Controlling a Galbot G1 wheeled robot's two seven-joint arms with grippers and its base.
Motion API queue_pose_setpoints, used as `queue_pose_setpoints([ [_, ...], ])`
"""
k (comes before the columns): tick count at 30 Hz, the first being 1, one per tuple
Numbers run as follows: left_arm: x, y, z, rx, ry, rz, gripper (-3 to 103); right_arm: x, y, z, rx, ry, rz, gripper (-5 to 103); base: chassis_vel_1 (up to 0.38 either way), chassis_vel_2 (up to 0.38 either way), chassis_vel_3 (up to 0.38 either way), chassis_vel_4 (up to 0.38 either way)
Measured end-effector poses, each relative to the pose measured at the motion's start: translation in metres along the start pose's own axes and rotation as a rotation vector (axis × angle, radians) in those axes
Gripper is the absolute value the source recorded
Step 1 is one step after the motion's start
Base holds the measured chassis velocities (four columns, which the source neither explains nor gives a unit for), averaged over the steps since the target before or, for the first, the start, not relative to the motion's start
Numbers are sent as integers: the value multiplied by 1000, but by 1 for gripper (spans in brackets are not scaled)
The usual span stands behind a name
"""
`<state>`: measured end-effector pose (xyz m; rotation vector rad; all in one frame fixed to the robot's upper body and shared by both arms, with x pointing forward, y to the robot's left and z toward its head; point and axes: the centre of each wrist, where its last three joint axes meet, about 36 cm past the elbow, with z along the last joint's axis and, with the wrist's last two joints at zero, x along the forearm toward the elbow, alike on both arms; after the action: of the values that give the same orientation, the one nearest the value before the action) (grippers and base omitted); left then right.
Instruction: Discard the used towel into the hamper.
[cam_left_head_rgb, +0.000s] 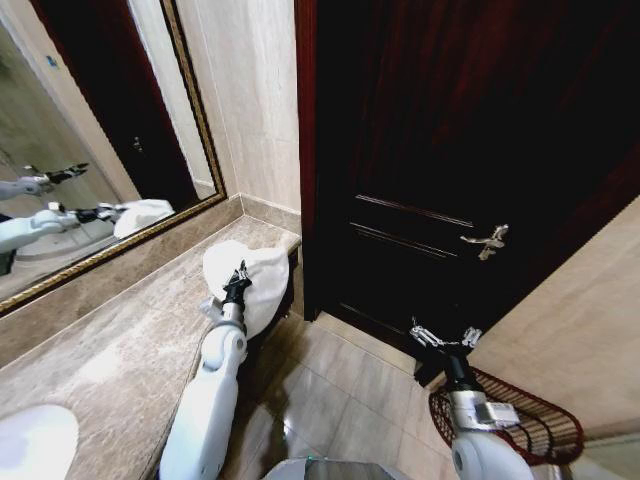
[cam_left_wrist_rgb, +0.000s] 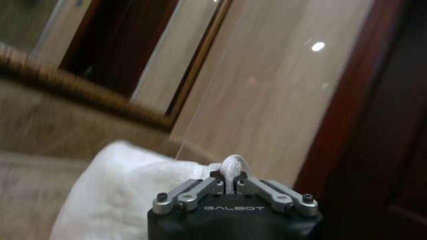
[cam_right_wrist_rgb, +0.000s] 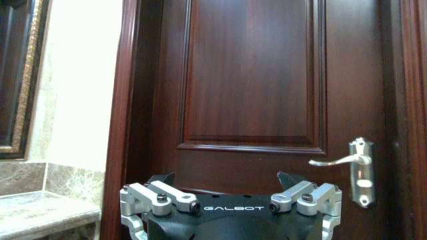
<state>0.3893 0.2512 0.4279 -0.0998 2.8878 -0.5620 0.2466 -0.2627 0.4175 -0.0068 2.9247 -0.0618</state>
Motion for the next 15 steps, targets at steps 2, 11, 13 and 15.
queue_pose_setpoints([
  [2, 11, -2, -8, -15, -24, 22, 4, 0, 1, 0, -3, -3, -3, 100, 0, 0, 0, 0],
  [11, 69, -19, -65, -147, -186, 130, 4, -1, 5, 0, -27, -28, -19, 100, 0, 0, 0, 0],
  [13, 87, -25, -72, -188, -208, 128, 4, -2, 5, 0, -42, -54, -16, 100, 0, 0, 0, 0],
  [15, 96, -27, -73, -213, -213, 123, 4, -1, 6, -1, -53, -63, -12, 100, 0, 0, 0, 0],
])
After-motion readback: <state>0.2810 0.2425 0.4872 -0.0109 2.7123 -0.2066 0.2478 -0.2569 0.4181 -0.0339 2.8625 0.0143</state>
